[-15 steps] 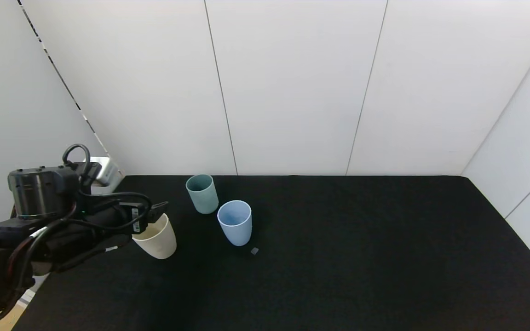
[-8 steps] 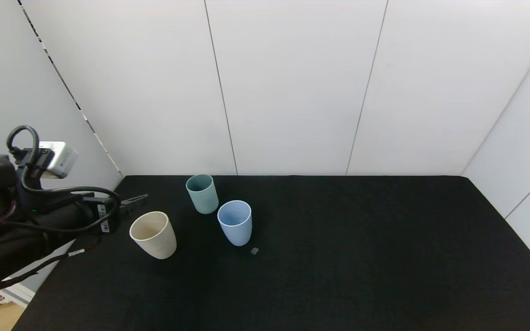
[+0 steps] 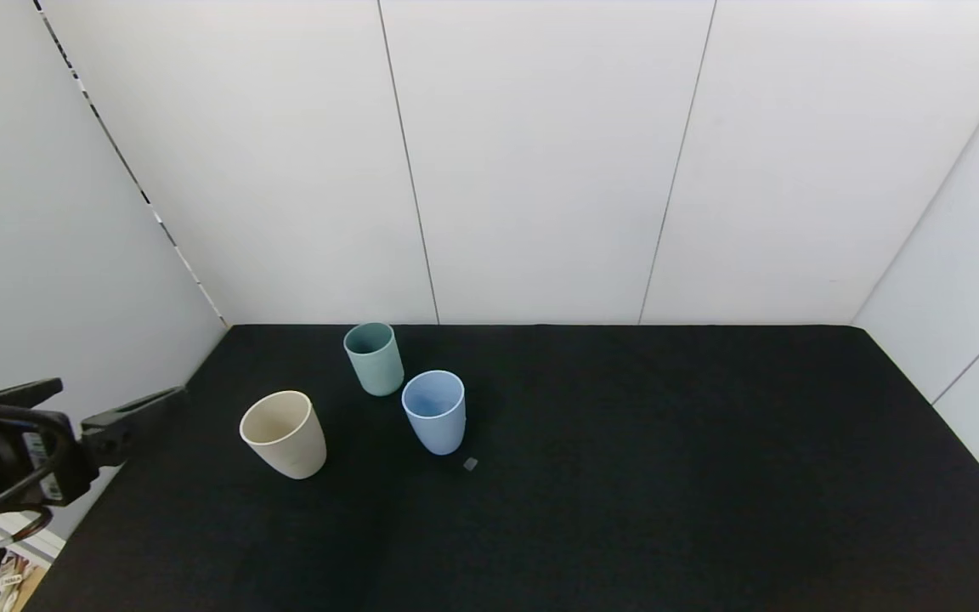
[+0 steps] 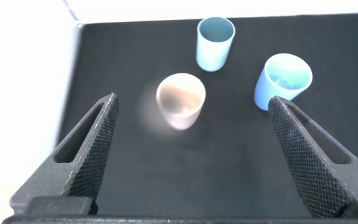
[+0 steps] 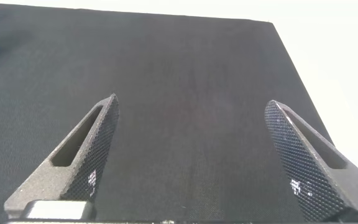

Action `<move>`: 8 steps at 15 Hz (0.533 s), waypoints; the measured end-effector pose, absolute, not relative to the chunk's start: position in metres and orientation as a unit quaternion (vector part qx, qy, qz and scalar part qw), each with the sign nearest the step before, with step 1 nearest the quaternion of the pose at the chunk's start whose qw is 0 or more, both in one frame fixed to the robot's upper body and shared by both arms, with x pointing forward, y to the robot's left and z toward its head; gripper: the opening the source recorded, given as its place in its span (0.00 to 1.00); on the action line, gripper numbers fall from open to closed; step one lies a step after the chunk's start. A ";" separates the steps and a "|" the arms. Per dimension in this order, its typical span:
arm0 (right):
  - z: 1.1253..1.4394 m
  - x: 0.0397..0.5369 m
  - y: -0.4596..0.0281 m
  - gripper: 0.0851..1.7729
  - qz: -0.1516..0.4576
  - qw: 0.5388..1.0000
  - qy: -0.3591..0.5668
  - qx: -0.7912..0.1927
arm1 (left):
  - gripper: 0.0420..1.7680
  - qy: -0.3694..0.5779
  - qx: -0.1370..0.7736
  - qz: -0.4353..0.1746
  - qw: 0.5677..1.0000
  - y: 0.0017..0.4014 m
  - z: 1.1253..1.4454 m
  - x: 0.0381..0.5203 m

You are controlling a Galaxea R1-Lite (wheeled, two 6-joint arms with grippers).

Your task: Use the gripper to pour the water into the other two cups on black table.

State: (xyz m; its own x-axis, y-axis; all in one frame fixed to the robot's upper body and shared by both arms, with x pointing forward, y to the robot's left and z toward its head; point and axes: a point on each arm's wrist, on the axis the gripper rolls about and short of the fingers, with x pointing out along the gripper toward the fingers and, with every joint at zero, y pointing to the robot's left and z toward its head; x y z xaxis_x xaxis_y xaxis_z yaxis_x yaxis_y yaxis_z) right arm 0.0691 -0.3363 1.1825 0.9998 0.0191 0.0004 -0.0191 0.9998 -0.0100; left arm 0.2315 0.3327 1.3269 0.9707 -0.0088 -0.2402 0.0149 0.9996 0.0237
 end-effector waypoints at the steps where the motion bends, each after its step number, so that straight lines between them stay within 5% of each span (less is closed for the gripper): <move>1: 1.182 0.069 -0.336 0.96 0.010 1.000 0.000 -0.005 | 0.97 0.115 0.011 -0.003 0.993 0.335 1.327 0.220; 8: 1.182 0.069 -0.336 0.96 0.009 1.000 0.000 -0.005 | 0.97 0.080 0.008 -0.014 0.997 0.335 1.312 0.148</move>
